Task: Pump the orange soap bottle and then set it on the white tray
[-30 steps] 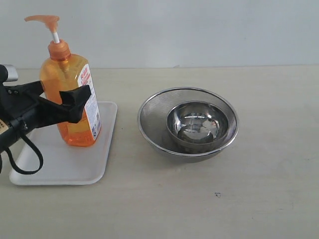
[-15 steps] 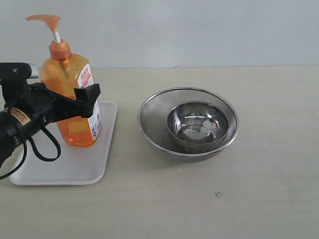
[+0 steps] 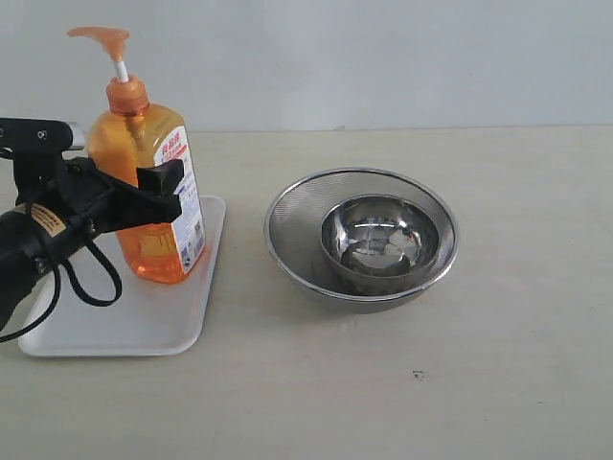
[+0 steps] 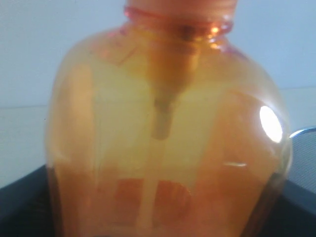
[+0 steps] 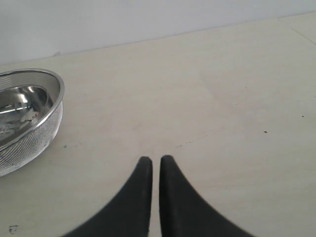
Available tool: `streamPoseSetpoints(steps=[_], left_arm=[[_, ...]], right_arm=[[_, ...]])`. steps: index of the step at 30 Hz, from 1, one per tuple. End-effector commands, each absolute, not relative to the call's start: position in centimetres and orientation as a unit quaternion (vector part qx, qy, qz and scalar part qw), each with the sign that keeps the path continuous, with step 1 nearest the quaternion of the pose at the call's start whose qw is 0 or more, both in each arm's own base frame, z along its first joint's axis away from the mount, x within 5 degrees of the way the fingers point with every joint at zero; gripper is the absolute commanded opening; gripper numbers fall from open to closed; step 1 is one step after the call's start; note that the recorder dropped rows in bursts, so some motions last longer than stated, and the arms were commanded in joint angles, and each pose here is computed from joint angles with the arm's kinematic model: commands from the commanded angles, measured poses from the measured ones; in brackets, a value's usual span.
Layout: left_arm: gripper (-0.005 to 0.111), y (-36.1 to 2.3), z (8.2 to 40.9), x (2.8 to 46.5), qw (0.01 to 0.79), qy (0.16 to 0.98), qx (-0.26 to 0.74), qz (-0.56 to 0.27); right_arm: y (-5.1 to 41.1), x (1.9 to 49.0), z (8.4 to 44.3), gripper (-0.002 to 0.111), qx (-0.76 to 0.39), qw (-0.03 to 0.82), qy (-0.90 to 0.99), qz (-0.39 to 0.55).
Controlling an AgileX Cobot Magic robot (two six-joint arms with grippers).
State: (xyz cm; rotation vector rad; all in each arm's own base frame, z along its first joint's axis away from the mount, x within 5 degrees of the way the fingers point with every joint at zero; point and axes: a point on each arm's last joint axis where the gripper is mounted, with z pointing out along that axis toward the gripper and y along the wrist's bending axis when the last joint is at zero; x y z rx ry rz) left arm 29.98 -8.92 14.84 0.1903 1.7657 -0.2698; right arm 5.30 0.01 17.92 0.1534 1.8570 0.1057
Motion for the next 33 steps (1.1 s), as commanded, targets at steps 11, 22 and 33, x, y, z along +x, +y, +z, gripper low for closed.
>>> streamPoseSetpoints(steps=[11, 22, 33], left_arm=[[0.005, -8.0, 18.6, 28.7, 0.674, 0.728, 0.039, -0.118], [0.005, -6.3, 21.5, 25.2, 0.695, 0.713, 0.034, -0.080], [0.005, -6.0, 19.9, 25.3, 0.679, 0.731, 0.023, -0.068]], right_arm=[[0.0, 5.3, 18.0, 0.001, 0.067, 0.601, 0.795, 0.045], [0.0, 5.3, 18.0, 0.001, 0.067, 0.600, 0.796, 0.045], [0.0, 5.3, 18.0, 0.001, 0.067, 0.600, 0.796, 0.045]])
